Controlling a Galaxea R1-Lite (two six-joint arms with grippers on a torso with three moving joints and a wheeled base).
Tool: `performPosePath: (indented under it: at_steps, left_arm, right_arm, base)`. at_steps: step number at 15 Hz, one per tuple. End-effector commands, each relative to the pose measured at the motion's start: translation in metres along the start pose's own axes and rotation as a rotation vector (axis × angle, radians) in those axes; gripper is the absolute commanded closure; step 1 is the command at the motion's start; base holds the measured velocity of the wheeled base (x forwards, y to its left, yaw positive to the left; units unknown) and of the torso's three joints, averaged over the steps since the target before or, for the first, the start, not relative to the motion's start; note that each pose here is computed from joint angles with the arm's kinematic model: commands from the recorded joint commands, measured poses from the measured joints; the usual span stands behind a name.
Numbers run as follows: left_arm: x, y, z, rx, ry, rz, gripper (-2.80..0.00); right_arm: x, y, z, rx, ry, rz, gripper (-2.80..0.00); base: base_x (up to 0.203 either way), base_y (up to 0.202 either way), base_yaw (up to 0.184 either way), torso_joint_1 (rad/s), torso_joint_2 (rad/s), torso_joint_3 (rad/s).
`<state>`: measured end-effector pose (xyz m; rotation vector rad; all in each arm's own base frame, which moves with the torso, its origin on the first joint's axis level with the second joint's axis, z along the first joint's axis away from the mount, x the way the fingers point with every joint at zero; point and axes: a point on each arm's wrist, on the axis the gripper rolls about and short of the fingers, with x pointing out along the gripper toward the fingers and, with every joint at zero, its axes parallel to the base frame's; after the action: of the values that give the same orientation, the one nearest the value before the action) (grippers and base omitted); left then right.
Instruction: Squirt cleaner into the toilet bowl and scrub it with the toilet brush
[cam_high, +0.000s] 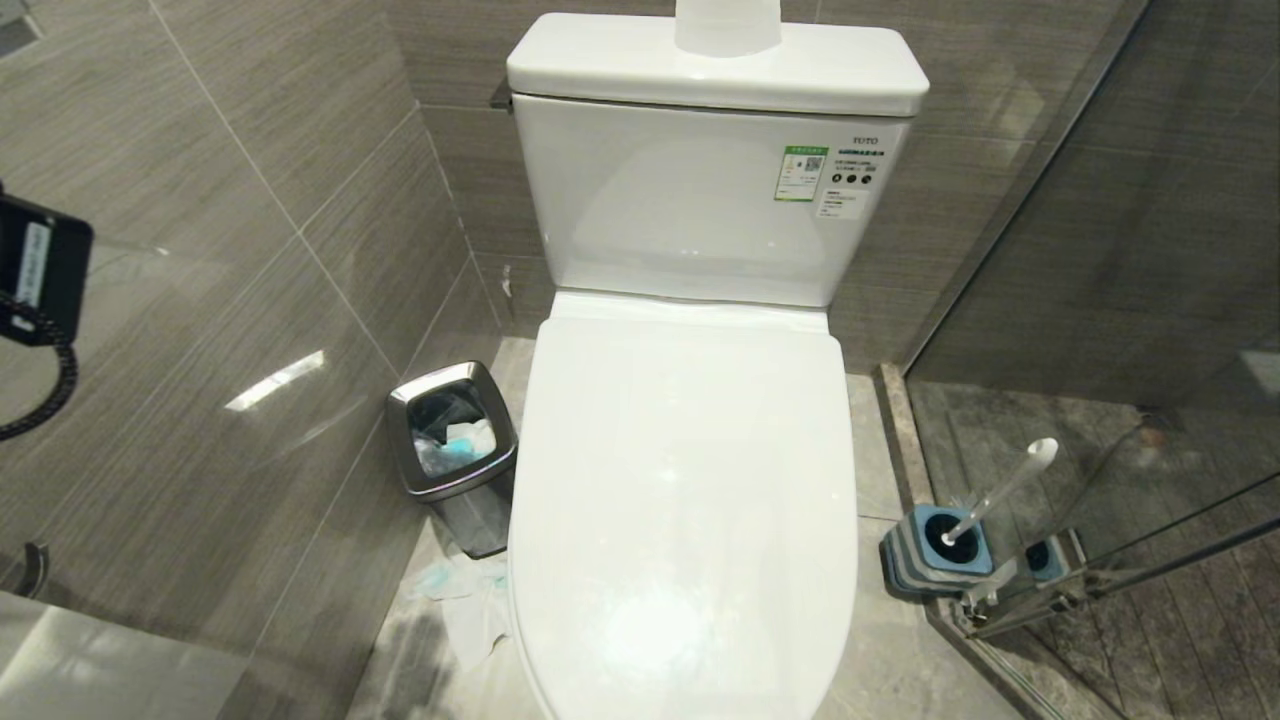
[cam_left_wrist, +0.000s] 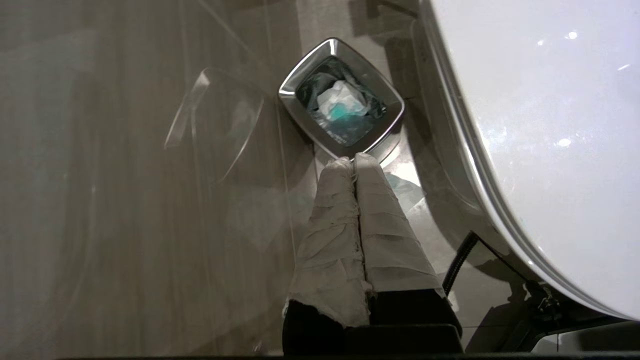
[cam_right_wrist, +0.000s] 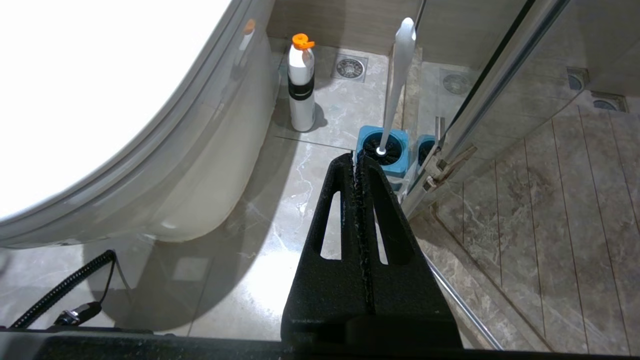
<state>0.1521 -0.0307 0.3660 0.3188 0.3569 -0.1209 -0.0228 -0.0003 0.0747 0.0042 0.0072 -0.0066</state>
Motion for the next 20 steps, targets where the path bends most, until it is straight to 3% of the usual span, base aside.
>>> performPosePath:
  at_steps: [1, 7, 10, 12, 15, 20]
  left_arm:
    - [-0.031, 0.011, -0.006, -0.029, -0.033, 0.064, 0.0]
    - [-0.074, 0.019, 0.001, -0.065, -0.186, 0.06, 0.0]
    - [-0.111, 0.024, 0.011, -0.138, -0.389, 0.104, 0.0]
    - [-0.128, 0.026, 0.012, -0.138, -0.476, 0.142, 0.0]
    - [-0.138, 0.02, -0.007, -0.119, -0.462, 0.148, 0.0]
    - [-0.152, -0.007, -0.077, -0.074, -0.407, 0.078, 0.0]
  right_arm:
    - [0.0, 0.0, 0.0, 0.0, 0.0, 0.0, 0.0]
    - [0.0, 0.0, 0.0, 0.0, 0.002, 0.0, 0.0]
    - [0.0, 0.0, 0.0, 0.0, 0.002, 0.0, 0.0]
    - [0.0, 0.0, 0.0, 0.0, 0.002, 0.0, 0.0]
    - [0.0, 0.0, 0.0, 0.0, -0.001, 0.0, 0.0]
    - [0.0, 0.0, 0.0, 0.0, 0.002, 0.0, 0.0]
  base:
    - [0.0, 0.0, 0.0, 0.0, 0.0, 0.0]
    - [0.0, 0.0, 0.0, 0.0, 0.0, 0.0]
    - [0.0, 0.0, 0.0, 0.0, 0.0, 0.0]
    - [0.0, 0.0, 0.0, 0.0, 0.0, 0.0]
    - [0.0, 0.0, 0.0, 0.0, 0.0, 0.0]
    - [0.0, 0.0, 0.0, 0.0, 0.0, 0.0]
